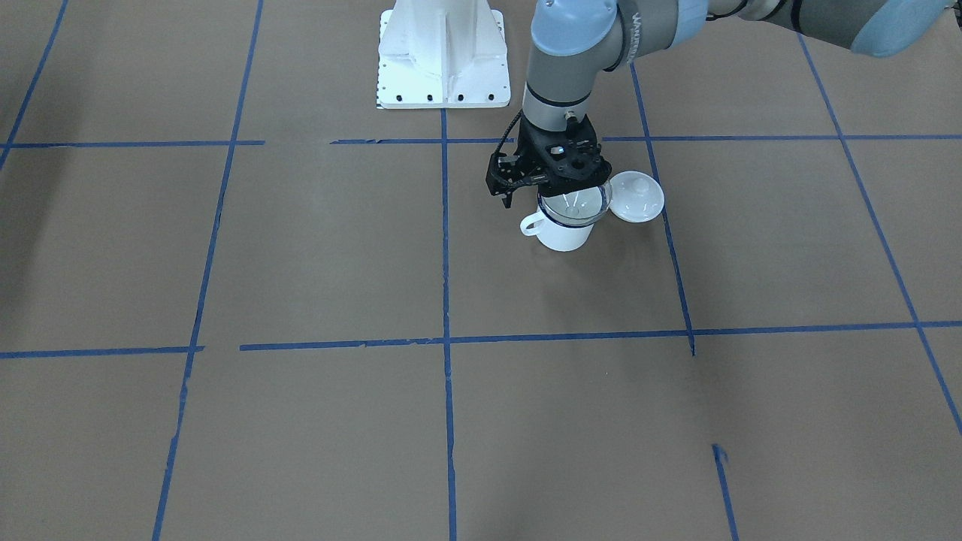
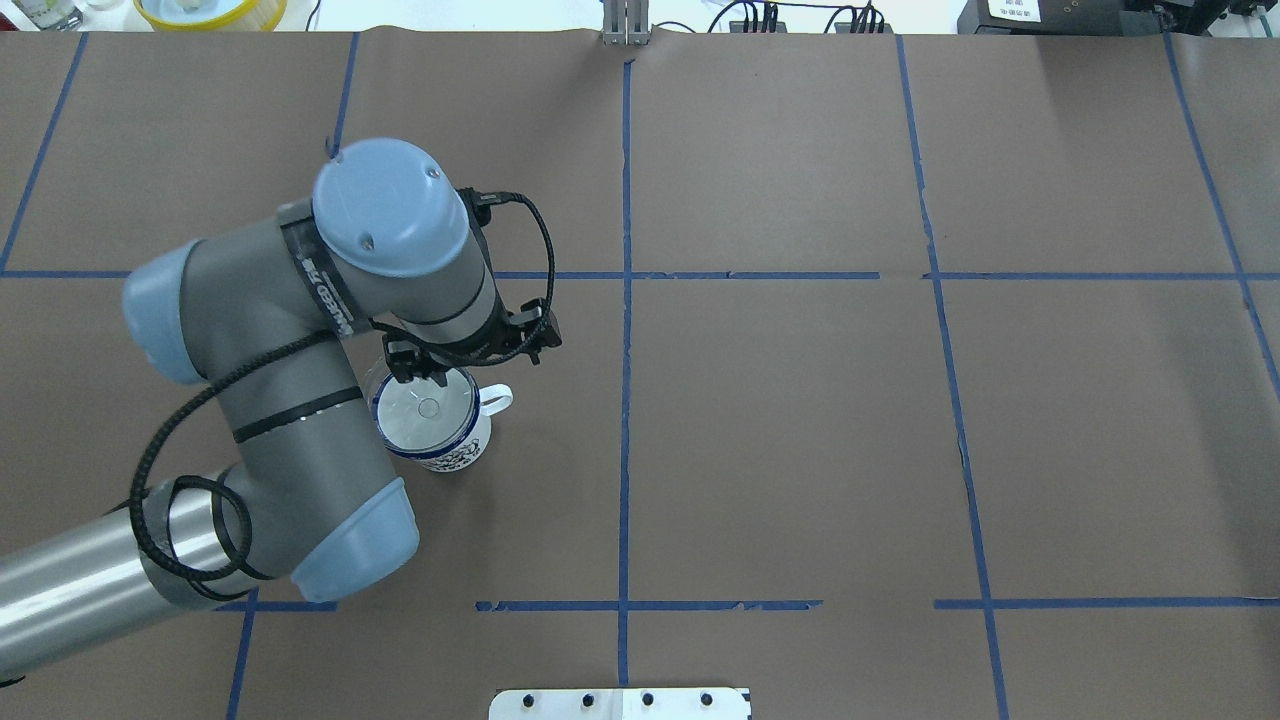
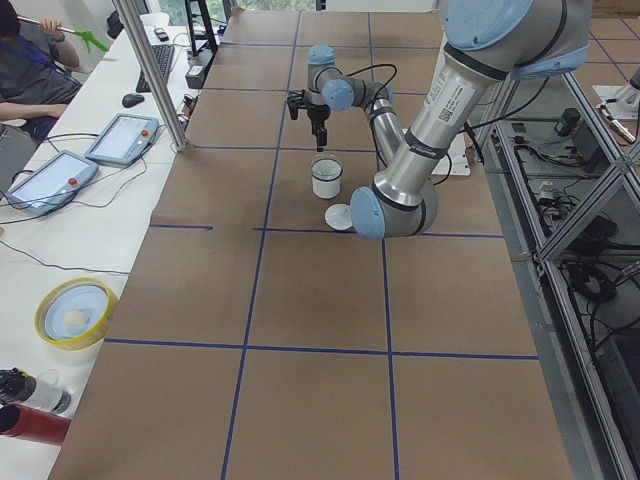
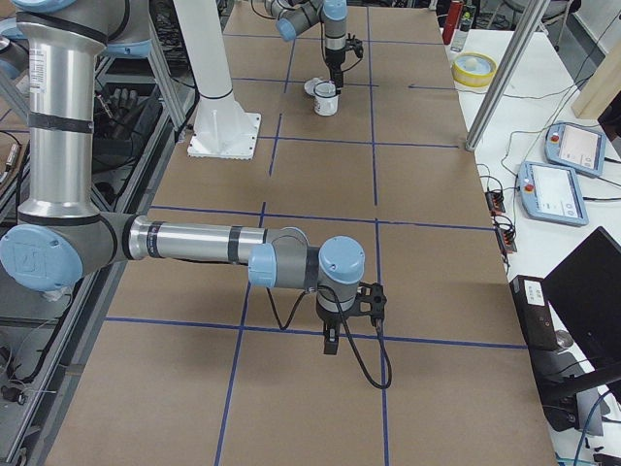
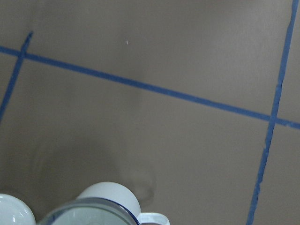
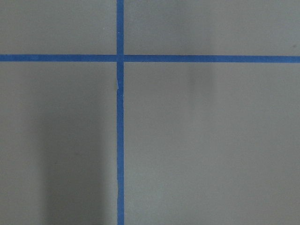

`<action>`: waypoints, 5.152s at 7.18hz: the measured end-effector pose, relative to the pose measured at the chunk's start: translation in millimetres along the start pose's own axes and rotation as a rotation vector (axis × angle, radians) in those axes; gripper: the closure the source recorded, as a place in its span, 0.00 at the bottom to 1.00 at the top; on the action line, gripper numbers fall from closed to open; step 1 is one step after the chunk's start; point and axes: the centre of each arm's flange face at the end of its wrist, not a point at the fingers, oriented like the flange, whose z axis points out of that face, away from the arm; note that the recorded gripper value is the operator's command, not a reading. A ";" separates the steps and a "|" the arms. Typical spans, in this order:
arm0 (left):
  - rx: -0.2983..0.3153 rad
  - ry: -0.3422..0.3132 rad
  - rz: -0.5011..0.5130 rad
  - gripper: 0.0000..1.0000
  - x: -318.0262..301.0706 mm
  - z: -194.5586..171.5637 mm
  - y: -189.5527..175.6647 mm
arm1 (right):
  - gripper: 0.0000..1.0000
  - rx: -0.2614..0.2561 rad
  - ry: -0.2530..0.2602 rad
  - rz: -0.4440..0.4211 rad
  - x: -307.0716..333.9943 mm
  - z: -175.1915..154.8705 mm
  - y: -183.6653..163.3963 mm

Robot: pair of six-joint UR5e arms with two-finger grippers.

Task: Remove funnel from cup
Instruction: 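Lower the left gripper onto the glass funnel and grasp its rim, then lift the glass funnel out of the mug with the left gripper, then carry the funnel farther from the robot and set it down, then release the funnel and move the left gripper to the white lid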

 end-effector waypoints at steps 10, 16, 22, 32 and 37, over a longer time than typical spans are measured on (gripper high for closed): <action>0.063 -0.037 0.005 1.00 -30.7 -11.4 -24.4 | 0.00 0.000 0.000 0.000 0.2 0.2 0.1; 0.331 0.254 -0.308 1.00 -93.1 -169.1 -147.4 | 0.00 0.000 0.000 0.000 0.0 0.0 0.0; 0.627 0.573 -0.612 1.00 -138.4 18.5 -280.9 | 0.00 0.000 0.000 0.000 0.1 0.2 0.0; 0.619 0.516 -0.447 0.00 -139.0 70.5 -256.4 | 0.00 -0.001 0.000 0.001 0.3 0.3 0.1; 0.419 0.268 -0.051 0.01 -239.7 -87.8 -127.4 | 0.00 0.000 0.000 0.000 0.0 0.0 0.0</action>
